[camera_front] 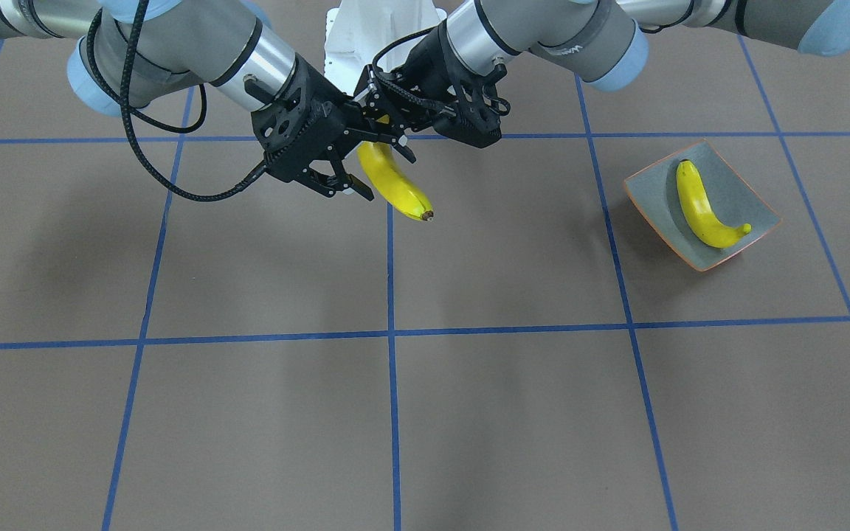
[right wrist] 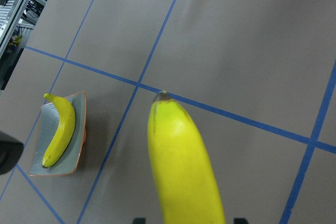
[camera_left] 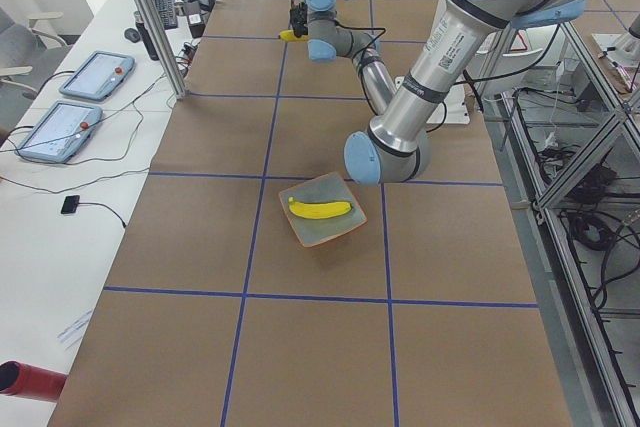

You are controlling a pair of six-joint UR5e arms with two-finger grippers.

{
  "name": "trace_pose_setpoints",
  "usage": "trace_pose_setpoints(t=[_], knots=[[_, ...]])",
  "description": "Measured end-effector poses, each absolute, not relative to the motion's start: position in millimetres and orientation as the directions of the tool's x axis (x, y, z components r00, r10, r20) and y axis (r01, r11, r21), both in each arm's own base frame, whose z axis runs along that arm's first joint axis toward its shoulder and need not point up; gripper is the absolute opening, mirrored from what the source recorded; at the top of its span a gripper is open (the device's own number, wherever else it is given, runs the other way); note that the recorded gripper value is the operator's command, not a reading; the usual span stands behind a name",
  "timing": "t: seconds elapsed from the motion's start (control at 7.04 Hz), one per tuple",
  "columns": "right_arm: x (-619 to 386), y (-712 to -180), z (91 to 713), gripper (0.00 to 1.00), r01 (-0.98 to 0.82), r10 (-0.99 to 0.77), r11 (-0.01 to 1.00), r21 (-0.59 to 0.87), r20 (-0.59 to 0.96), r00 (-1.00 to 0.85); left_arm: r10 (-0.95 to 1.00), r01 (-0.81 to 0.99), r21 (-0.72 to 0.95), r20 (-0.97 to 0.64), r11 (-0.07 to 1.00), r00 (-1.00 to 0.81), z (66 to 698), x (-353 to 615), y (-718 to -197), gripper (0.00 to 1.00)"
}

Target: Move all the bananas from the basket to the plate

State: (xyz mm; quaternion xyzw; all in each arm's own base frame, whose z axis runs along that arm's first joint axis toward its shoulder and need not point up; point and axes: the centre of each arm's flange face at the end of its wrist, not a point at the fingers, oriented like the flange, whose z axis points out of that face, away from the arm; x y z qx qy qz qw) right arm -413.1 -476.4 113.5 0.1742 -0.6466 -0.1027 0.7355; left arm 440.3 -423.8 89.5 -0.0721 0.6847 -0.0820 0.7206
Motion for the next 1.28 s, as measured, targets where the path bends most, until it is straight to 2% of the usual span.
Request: trace_pose_setpoints(t=[0.71, 1.28], knots=[[-410.3, -479.8, 116.1, 0.99, -0.084, -0.361, 0.923, 0.376, 0.921, 0.147, -0.23, 0.019, -0.229, -0.972, 0.973, 0.052, 91.3, 440.5, -423.7, 0.0], [-392.0, -507.0, 128.2, 0.99, -0.124, -0.324, 0.929, 0.349, 0.928, 0.185, -0.233, 0.018, -0.232, -0.971, 0.972, 0.06, 96.7, 442.8, -423.4, 0.0]])
